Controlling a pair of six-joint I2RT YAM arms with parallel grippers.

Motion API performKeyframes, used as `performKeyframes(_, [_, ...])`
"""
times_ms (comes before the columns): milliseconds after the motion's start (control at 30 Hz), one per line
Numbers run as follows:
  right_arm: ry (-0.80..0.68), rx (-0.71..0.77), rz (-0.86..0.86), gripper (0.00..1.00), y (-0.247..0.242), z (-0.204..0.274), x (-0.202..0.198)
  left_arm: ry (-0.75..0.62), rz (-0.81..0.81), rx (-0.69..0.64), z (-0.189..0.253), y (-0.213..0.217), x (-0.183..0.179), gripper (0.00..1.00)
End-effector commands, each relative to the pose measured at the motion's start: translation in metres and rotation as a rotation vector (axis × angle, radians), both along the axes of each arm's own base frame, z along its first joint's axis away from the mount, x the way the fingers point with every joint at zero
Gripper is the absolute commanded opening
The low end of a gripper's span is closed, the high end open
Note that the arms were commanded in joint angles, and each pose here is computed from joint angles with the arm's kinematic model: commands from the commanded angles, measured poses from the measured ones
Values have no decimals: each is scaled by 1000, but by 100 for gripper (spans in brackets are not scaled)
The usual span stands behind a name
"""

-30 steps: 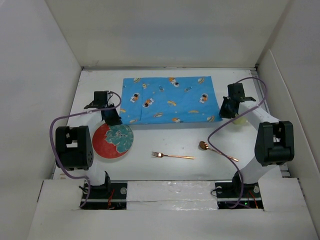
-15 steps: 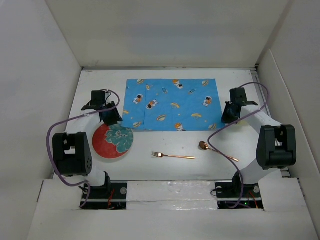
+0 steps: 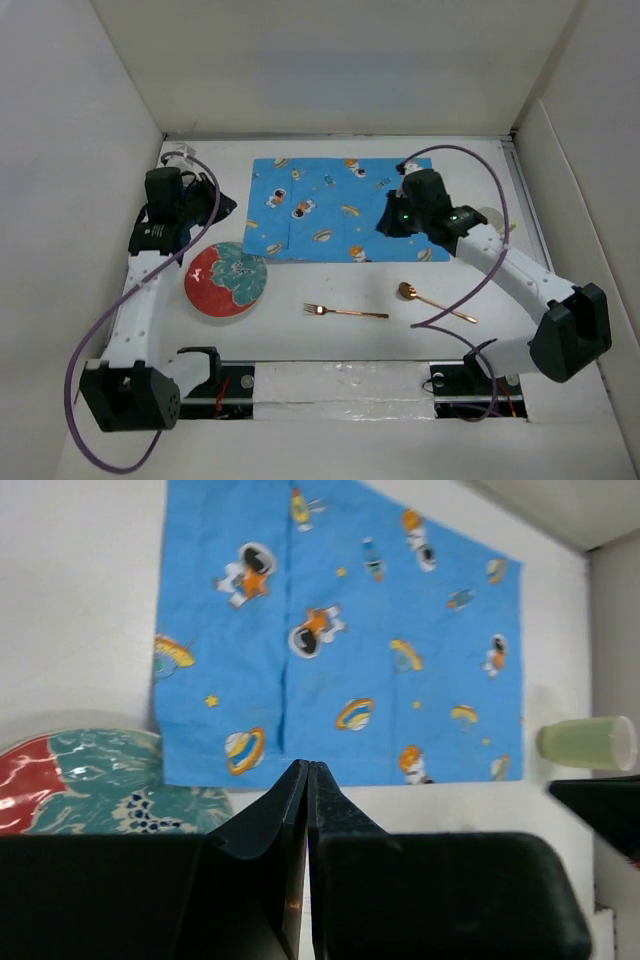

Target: Set the dinner table for one person

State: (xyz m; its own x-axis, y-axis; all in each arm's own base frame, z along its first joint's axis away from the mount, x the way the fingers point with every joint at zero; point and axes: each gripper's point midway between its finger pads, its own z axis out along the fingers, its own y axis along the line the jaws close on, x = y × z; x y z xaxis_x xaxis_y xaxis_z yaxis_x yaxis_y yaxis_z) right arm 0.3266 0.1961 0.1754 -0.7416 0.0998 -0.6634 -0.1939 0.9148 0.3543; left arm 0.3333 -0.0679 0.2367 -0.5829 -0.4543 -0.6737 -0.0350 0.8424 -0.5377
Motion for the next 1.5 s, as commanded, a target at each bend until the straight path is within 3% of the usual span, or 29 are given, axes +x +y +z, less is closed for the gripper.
performKeyframes(0, [4, 271, 238, 0, 108, 21, -39, -60, -41, -77, 34, -12, -18, 0])
performKeyframes(33, [30, 286, 268, 1, 130, 11, -44, -43, -54, -80, 30, -16, -24, 0])
performKeyframes(67, [27, 319, 300, 9, 151, 12, -47, -39, -51, -71, 26, -18, -29, 0])
performKeyframes(100, [34, 351, 351, 20, 179, 23, -59, -29, -74, -69, 22, -26, -35, 1])
performKeyframes(133, [86, 323, 366, 44, 196, -2, -61, -29, -79, -75, 20, -27, -39, 7])
performKeyframes(200, [115, 324, 406, 59, 234, -14, -67, -30, -89, -86, 21, -29, -42, 19])
performKeyframes(233, [105, 340, 418, 60, 241, -5, -70, -33, -99, -88, 22, -32, -43, 21])
performKeyframes(400, [226, 370, 381, 62, 281, -54, -68, -114, -143, -76, 59, -44, -41, 25])
performKeyframes(533, [277, 348, 325, 61, 295, -88, -65, -146, -173, -41, 76, -53, -43, 25])
performKeyframes(800, [299, 423, 320, 55, 350, -105, -79, -178, -245, 5, 89, -78, -55, 26])
performKeyframes(900, [346, 417, 272, 43, 359, -129, -81, -183, -267, 10, 92, -86, -60, 26])
performKeyframes(1033, [396, 471, 264, 0, 372, -145, -92, -194, -296, 29, 98, -94, -66, 26])
performKeyframes(1133, [426, 480, 365, 0, 381, -140, -117, -241, -251, 77, 116, -85, -62, 26])
performKeyframes(1267, [361, 454, 522, 0, 383, -94, -137, -334, -172, 124, 158, -68, -56, 26])
performKeyframes(1333, [275, 494, 565, 0, 383, -45, -135, -361, -145, 131, 170, -64, -53, 26])
performKeyframes(1367, [206, 537, 564, 0, 378, -7, -117, -399, -111, 134, 189, -58, -52, 28])
performKeyframes(1467, [127, 614, 571, 0, 368, 46, -100, -420, -57, 152, 201, -50, -45, 31])
